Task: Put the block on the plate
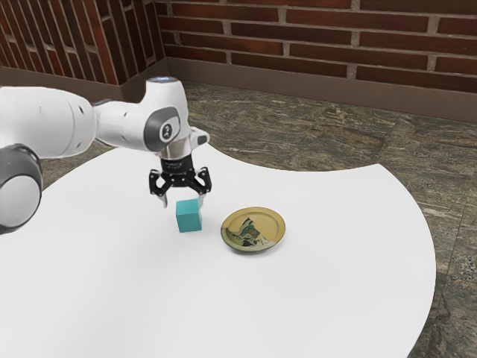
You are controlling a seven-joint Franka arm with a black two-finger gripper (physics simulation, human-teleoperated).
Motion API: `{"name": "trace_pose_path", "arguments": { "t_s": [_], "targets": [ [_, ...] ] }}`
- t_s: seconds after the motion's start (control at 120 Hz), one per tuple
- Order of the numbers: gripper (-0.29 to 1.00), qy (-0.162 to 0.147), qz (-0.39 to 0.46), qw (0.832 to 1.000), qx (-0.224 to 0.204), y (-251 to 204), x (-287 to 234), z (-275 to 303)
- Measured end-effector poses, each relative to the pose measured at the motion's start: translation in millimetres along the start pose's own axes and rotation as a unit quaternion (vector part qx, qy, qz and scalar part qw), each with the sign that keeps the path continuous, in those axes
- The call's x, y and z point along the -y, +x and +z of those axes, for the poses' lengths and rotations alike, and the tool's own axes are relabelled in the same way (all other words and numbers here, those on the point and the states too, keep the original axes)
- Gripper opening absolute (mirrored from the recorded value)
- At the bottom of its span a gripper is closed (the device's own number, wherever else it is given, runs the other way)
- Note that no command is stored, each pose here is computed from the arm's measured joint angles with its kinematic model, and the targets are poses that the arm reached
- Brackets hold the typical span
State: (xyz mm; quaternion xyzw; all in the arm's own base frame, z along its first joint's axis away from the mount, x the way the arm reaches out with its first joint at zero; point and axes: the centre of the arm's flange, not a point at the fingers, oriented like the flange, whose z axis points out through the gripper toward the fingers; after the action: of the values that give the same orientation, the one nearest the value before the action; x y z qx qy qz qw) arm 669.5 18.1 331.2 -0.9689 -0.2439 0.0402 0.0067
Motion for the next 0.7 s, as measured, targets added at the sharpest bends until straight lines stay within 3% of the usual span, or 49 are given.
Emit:
{"name": "trace_pose_path", "arguments": {
  "t_s": [0.425,0.7],
  "targets": [
    [0.7,0.001,0.016,1.0,-0.026,46.9,0.8,29.4],
    [0.7,-0.001,0.016,1.0,-0.02,51.1,3.7,42.6]
  ]
}}
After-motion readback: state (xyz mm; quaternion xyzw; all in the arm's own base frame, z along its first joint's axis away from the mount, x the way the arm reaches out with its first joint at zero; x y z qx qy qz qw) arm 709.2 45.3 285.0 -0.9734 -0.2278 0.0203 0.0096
